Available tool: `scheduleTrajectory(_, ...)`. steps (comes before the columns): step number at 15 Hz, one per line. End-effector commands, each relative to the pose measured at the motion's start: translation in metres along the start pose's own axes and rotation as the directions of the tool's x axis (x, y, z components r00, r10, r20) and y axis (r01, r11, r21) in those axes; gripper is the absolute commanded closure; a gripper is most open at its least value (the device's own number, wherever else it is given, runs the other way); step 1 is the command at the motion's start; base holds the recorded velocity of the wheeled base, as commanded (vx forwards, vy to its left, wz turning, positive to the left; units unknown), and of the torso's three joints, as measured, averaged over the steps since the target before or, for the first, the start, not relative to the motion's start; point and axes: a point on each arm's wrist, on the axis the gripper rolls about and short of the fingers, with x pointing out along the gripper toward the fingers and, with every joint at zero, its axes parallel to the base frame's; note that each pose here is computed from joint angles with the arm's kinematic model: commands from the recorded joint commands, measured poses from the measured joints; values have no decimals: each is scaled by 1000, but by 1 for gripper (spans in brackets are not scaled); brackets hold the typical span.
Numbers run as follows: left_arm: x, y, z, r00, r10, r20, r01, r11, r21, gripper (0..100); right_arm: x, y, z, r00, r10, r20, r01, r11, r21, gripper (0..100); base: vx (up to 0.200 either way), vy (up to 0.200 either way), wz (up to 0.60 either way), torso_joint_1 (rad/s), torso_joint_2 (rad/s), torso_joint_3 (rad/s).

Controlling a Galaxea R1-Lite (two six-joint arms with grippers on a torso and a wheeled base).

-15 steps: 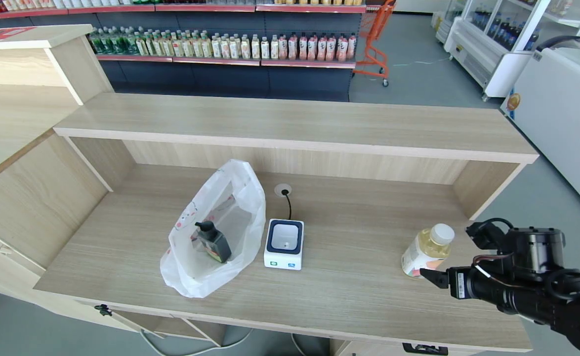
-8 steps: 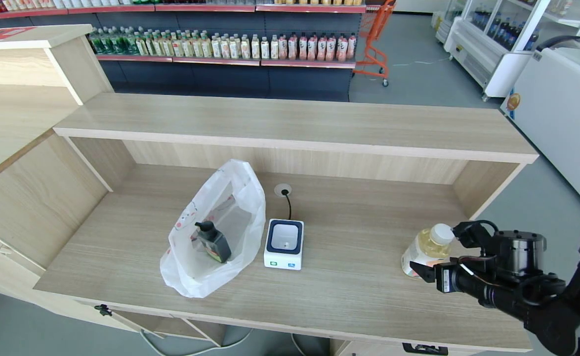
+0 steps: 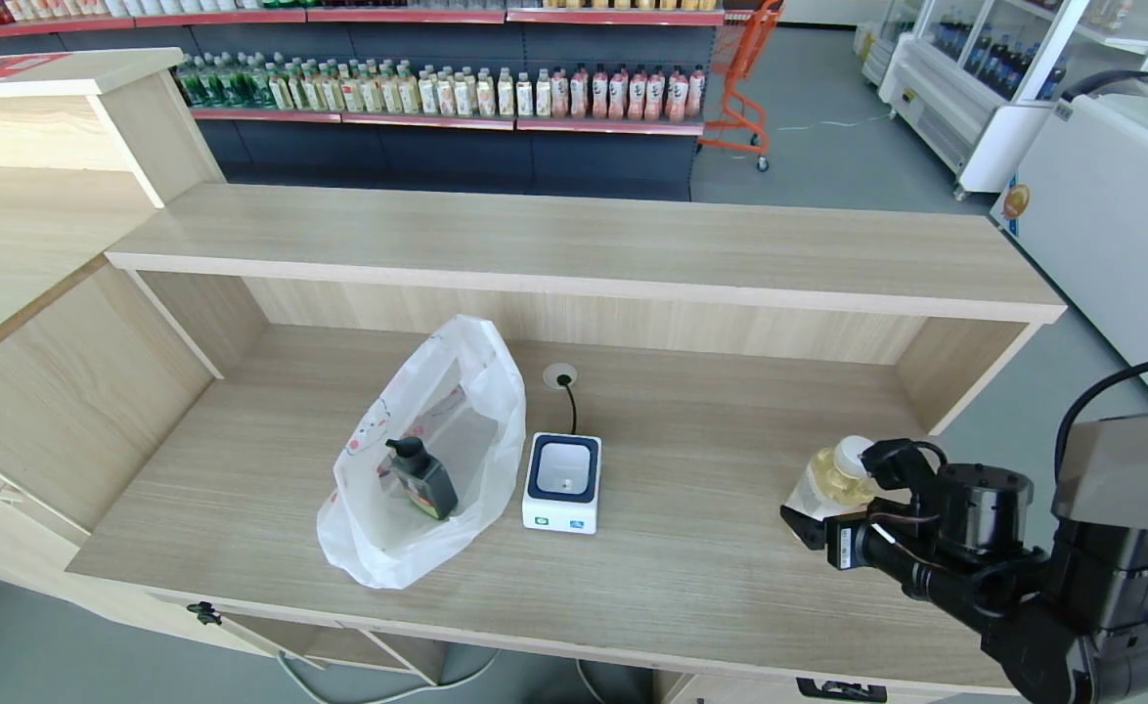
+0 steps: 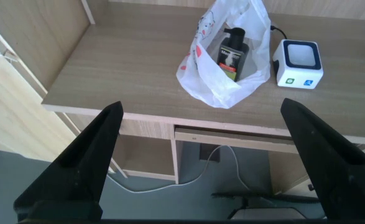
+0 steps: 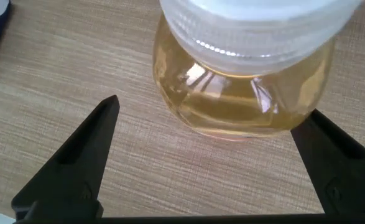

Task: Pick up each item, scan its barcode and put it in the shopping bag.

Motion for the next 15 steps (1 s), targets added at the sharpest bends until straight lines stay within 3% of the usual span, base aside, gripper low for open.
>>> scheduleTrajectory(1, 0, 0, 0, 1000, 0, 1, 0, 1000, 0, 0, 11, -1, -2, 1000, -22, 9, 22, 1000, -1, 0, 0, 0, 0, 0, 0, 0)
scheduleTrajectory(15, 0, 0, 0, 1000, 0, 1, 0, 1000, 0, 0, 43, -2, 15, 992, -21, 122, 31, 996, -85, 0, 0, 0, 0, 0, 0, 0)
